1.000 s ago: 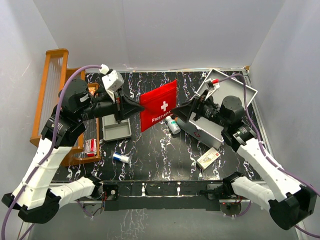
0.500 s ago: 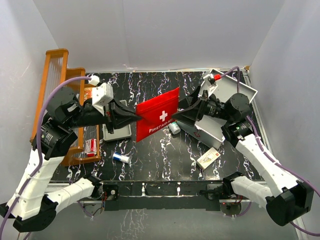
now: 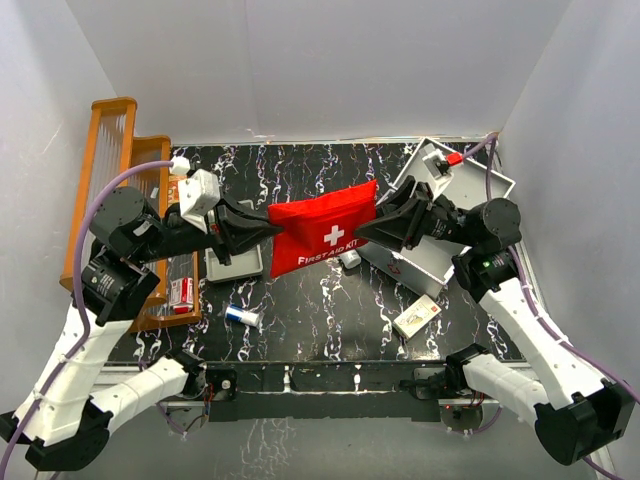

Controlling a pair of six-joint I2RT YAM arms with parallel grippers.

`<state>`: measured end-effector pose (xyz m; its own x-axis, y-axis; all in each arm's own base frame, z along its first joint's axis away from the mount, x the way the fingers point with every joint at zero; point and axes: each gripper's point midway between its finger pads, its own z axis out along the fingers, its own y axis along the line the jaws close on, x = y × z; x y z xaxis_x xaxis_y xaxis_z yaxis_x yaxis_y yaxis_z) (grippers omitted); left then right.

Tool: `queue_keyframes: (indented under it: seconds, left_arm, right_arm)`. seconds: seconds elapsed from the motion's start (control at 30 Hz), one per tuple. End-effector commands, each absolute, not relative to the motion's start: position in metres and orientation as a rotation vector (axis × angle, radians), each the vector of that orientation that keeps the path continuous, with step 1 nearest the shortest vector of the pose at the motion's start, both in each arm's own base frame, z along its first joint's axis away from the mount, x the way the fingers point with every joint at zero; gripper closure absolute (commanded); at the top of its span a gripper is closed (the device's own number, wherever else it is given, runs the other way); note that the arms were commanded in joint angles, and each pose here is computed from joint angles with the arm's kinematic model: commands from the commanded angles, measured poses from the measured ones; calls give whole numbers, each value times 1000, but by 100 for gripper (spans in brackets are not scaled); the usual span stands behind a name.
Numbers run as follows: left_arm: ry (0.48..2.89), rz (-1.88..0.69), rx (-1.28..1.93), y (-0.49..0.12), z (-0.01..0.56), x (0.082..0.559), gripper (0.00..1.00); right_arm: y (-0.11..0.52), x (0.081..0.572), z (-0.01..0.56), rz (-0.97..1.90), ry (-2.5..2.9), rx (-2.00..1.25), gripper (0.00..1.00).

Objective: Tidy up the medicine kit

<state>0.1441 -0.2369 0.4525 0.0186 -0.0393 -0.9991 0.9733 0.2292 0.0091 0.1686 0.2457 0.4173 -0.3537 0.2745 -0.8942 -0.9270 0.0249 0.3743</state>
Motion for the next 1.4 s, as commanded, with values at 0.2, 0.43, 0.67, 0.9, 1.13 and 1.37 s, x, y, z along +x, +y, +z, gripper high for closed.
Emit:
queue_keyframes:
  seconds: [0.2,0.43,0.67,0.9,1.13,1.37]
  left_arm:
    - [1414,-913,886,-228,408,178,100]
    - [1548,-764,708,-207,383,206,28]
    - [1622,-670,475,-189,340,235,1]
    - [1629,-756,436,-201,292,238,1]
    - [1667,-753,427,-201,262,241,1]
    - [1691,-755,459,-203,242,237,1]
  right_arm:
    - [243,199,408,1419,1414,-568,96]
    - [230,233,374,1245,1619,-388,100]
    - [161,287,338,772,1798,84,100]
    - [91,282,320,386,1930,368,100]
    - [59,263,285,156,2081,471,100]
    - [56,272,256,59,2159,541,100]
